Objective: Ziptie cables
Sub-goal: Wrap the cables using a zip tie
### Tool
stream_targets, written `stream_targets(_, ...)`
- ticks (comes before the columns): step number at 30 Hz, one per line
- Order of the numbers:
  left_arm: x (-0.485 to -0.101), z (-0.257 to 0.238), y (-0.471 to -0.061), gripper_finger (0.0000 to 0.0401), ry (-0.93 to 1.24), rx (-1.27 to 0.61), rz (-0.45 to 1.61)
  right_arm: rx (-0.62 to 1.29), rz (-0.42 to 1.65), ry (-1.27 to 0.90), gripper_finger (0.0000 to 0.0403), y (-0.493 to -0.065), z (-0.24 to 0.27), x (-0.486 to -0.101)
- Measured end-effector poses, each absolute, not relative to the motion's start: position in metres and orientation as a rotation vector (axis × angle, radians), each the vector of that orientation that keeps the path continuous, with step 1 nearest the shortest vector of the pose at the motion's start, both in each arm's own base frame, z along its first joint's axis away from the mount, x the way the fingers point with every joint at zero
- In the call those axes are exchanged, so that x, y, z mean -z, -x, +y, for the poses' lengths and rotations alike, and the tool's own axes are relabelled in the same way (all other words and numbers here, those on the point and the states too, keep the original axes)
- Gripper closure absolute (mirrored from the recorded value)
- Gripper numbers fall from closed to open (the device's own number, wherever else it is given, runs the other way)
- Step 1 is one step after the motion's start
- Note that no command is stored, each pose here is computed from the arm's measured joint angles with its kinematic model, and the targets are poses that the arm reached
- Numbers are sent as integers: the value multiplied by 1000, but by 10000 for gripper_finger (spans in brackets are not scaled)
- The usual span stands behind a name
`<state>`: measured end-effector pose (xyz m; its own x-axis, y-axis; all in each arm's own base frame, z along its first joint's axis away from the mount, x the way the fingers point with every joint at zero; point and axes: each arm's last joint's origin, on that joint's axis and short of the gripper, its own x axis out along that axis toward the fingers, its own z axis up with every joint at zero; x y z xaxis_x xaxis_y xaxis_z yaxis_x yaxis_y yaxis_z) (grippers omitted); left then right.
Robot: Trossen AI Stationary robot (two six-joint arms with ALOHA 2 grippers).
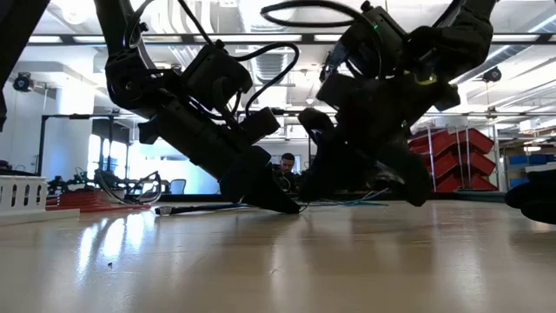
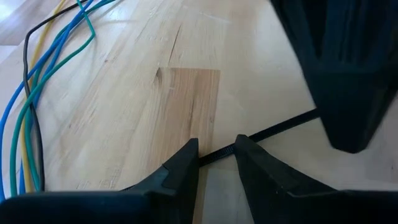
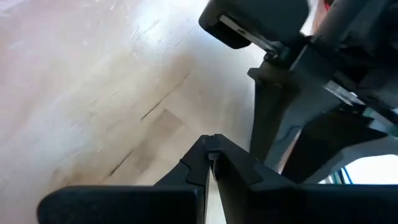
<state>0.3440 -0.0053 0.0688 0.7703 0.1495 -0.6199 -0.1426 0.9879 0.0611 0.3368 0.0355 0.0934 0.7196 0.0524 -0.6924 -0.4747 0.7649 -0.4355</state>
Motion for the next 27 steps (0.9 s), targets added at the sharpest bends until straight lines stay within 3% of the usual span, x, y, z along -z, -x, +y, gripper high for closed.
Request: stream_targets(27,-69,-5,-344,303,-11,-158,673,-346,811,641,393,-324,36,-100)
